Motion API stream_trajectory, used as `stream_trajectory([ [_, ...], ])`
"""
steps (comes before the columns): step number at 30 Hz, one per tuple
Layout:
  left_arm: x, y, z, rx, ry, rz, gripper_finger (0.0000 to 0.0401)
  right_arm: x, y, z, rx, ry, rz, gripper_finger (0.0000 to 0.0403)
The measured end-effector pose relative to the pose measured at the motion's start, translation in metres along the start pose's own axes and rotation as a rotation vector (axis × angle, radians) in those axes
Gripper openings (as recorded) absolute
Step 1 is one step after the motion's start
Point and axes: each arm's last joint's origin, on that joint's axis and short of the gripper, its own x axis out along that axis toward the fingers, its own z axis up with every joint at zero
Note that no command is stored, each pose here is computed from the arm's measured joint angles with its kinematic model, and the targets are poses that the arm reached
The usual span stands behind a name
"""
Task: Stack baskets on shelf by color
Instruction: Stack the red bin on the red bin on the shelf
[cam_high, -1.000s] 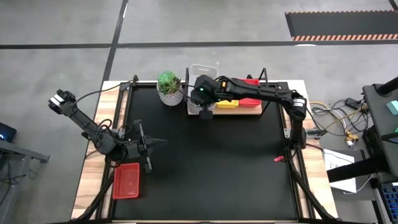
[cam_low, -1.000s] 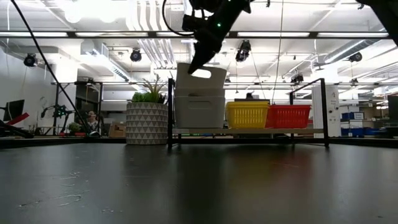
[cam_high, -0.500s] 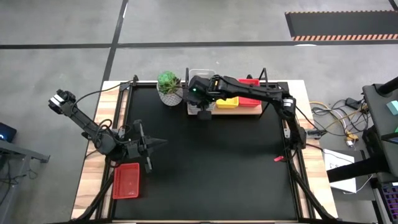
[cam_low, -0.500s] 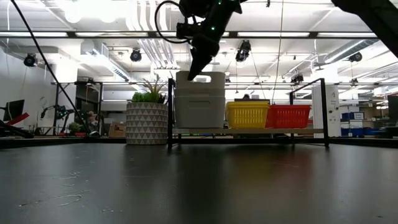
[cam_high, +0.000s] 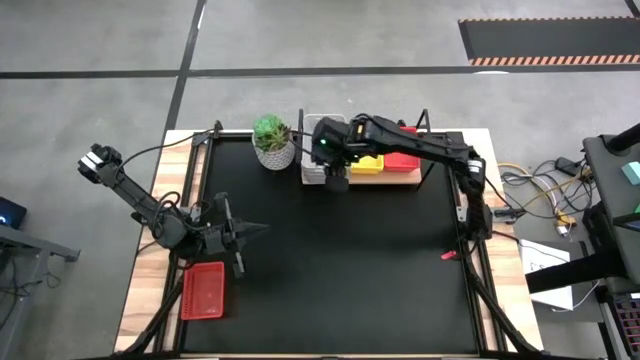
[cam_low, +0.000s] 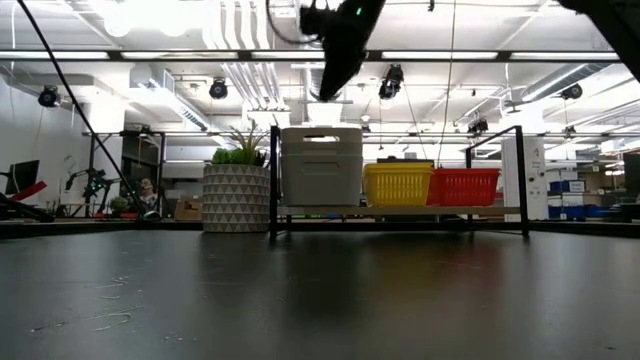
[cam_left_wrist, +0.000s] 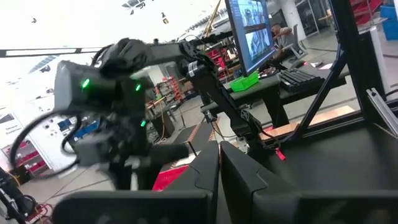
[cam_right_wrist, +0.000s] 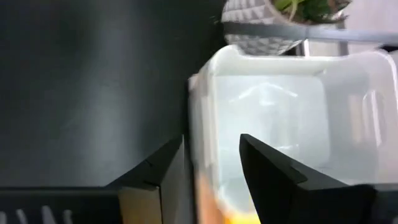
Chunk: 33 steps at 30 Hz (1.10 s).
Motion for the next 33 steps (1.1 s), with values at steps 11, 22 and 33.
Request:
stream_trajectory([
  [11,0.006,-0.013,-0.007,-0.201,0.024,-0.038,0.0,-0.04,0.115,-0.019,-0.131,-0.012,0.148,0.0119],
  [22,0.026,-0.064,-0.042,-0.475,0.172,-0.104,0.0,-0.021,0.226,-0.096,-0.296,-0.212,0.294,0.008],
  [33,0.032,-0.113,-0.057,-1.031,0.779,-0.02,0.0,-0.039,0.22,-0.131,-0.326,-0.584,0.315,0.0059],
])
